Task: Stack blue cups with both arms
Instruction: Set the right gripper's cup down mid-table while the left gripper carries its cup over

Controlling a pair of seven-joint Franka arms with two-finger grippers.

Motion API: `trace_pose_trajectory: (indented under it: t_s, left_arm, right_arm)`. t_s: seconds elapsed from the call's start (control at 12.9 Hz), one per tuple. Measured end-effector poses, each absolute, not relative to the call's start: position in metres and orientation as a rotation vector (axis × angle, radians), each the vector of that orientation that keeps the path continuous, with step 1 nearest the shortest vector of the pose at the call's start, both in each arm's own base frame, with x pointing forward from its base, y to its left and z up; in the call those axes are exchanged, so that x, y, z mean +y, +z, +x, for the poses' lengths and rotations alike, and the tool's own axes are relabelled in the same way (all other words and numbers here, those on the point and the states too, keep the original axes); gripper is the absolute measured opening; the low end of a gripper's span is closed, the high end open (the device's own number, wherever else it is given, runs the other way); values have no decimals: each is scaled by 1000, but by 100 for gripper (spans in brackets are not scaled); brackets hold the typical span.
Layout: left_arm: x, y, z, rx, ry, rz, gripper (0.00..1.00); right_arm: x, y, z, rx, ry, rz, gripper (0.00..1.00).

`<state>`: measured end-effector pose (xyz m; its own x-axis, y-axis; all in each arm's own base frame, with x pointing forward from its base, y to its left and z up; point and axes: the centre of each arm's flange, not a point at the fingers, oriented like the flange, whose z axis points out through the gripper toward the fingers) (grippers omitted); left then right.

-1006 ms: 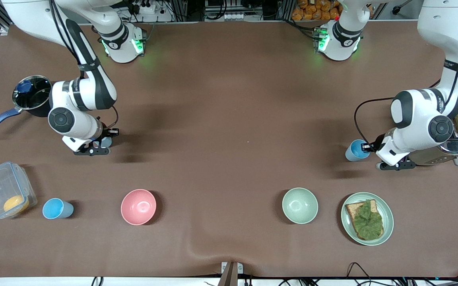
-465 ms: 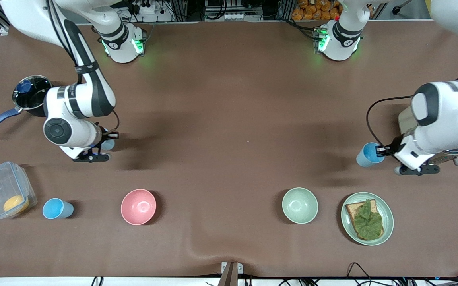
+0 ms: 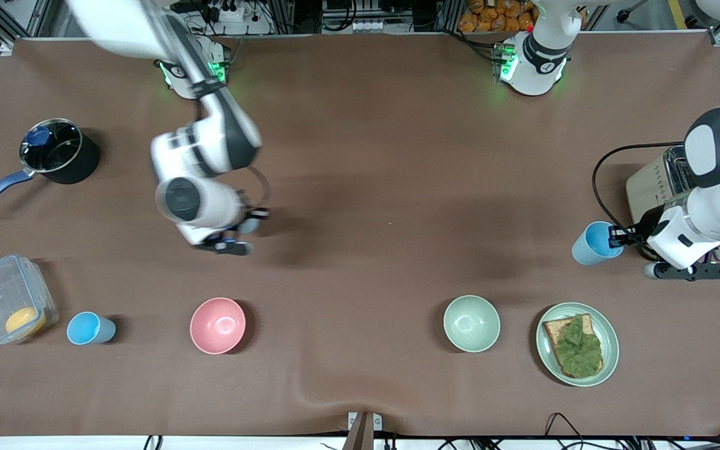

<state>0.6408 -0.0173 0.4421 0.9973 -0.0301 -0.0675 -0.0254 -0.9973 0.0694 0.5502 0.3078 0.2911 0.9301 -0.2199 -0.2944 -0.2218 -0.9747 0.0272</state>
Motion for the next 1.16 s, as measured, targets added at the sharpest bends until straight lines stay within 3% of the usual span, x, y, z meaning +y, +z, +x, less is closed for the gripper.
trace_pose_trajectory:
  t_s: [0.46, 1.01, 1.16]
  left_arm:
    - [-43, 448, 641, -32, -103, 3061, 3]
    - [-94, 447, 636, 32, -123, 3050, 3]
    - [-113, 447, 632, 93, -139, 3053, 3]
  right_arm:
    - [426, 268, 548, 628, 406, -3030, 4]
    - [449, 256, 545, 673, 384, -2964, 4]
    - [449, 250, 545, 678, 382, -2963, 22]
